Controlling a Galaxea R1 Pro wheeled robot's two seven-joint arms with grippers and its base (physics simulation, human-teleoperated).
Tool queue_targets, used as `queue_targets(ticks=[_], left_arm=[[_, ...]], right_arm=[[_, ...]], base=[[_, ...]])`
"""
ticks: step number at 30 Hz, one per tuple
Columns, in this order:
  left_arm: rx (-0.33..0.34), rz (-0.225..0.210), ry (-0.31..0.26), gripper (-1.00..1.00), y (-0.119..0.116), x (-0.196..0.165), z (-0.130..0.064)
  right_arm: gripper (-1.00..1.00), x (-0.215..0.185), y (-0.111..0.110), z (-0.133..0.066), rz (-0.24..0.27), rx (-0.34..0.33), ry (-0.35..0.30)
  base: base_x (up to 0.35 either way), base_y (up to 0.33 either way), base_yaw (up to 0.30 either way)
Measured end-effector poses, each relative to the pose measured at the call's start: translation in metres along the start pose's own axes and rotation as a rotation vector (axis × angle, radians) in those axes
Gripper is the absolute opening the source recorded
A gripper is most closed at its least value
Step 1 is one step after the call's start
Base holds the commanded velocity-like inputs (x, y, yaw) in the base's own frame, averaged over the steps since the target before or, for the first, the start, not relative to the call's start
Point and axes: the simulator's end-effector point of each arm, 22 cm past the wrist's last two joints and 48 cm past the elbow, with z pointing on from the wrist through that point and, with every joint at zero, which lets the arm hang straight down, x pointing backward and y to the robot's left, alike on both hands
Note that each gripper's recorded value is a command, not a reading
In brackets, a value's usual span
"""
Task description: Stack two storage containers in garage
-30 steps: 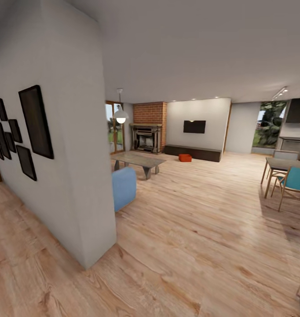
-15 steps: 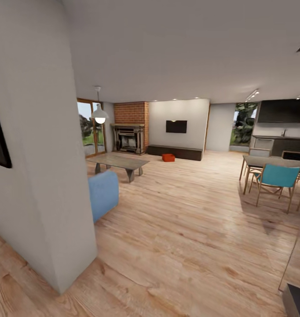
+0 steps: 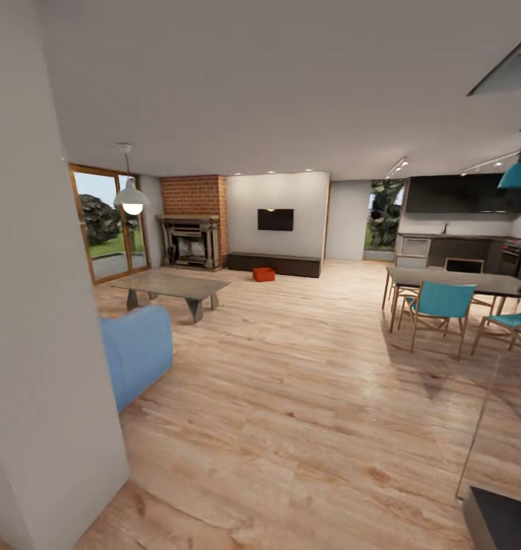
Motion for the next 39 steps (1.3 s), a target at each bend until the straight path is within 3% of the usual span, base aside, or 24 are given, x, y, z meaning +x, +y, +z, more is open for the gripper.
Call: queue_targets(ticks=[18, 39], left_arm=[[0.0, 0.0, 0.0, 1.0, 0.0, 0.0, 0.0], [-0.001, 0.0, -0.001, 1.0, 0.0009, -0.0002, 0.0]], right_arm=[[1.0, 0.0, 0.0, 0.0, 0.0, 0.0, 0.0], [1.0, 0.0001, -0.0003, 0.0, -0.001, 0.001, 0.001]], base=[[0.325, 0.0, -0.242], [0.325, 0.0, -0.013]])
